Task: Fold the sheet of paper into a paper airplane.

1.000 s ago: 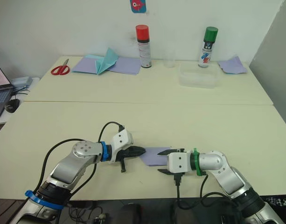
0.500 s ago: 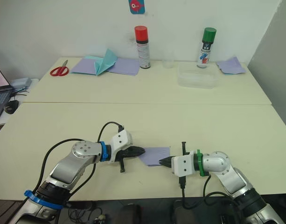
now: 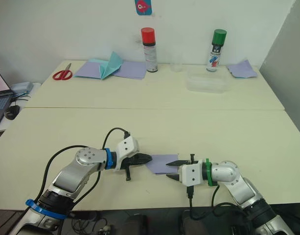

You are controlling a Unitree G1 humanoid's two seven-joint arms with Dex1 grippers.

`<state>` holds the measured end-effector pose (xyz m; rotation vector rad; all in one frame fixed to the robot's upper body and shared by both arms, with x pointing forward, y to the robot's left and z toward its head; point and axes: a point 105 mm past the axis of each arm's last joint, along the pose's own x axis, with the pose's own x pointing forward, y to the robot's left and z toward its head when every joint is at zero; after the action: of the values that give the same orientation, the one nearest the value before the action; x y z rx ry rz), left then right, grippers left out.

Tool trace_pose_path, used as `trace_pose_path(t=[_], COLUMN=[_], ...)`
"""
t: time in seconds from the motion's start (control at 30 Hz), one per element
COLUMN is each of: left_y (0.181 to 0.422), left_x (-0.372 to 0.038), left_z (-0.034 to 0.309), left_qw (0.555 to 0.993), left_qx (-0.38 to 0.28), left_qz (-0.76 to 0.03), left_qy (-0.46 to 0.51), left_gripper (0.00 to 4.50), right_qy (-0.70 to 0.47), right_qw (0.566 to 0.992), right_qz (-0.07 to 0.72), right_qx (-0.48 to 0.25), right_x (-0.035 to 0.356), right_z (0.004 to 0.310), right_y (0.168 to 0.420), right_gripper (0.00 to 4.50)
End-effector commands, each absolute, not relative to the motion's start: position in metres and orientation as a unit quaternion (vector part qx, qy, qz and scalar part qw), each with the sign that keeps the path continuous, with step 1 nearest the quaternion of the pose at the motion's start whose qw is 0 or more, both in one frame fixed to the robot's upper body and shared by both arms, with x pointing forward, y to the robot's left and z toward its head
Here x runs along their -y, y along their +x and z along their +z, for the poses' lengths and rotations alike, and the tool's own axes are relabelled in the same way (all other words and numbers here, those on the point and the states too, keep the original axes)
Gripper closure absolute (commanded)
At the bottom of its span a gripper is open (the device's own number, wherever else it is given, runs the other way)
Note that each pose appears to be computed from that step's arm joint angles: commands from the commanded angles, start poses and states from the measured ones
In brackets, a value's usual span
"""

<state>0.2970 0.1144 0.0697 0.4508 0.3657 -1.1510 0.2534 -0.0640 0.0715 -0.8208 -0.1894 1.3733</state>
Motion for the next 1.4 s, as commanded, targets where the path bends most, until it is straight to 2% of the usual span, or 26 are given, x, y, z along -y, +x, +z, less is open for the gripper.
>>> trace_pose_path(t=[0.03,0.13,0.7,0.8,0.9,0.93,1.23,1.4], left_y=[0.293,0.293,0.294,0.295,0.295,0.295,0.293,0.293], left_x=[-0.122,-0.122,-0.120,-0.121,-0.121,-0.121,-0.120,-0.121], left_z=[0.051,0.051,0.051,0.050,0.049,0.049,0.047,0.046], left_qw=[0.793,0.793,0.792,0.792,0.791,0.791,0.790,0.790], left_qx=[-0.214,-0.214,-0.216,-0.217,-0.218,-0.219,-0.222,-0.222], left_qz=[-0.529,-0.529,-0.530,-0.530,-0.529,-0.529,-0.530,-0.530], left_qy=[0.213,0.213,0.214,0.214,0.216,0.216,0.213,0.212], left_gripper=[4.50,4.50,4.50,4.50,4.50,4.50,4.50,4.50], right_qy=[-0.380,-0.410,-0.392,-0.383,-0.378,-0.376,-0.292,-0.284], right_qw=[0.697,0.683,0.703,0.702,0.697,0.697,0.702,0.699], right_qz=[0.599,0.596,0.584,0.592,0.601,0.602,0.647,0.655], right_qx=[0.102,0.101,0.103,0.102,0.103,0.102,0.060,0.050], right_x=[0.058,0.058,0.048,0.047,0.047,0.047,0.040,0.039], right_z=[0.079,0.073,0.078,0.080,0.081,0.082,0.092,0.097], right_y=[0.256,0.259,0.271,0.270,0.268,0.268,0.257,0.255], right_gripper=[2.81,2.81,2.81,3.33,4.34,4.43,4.43,4.43])
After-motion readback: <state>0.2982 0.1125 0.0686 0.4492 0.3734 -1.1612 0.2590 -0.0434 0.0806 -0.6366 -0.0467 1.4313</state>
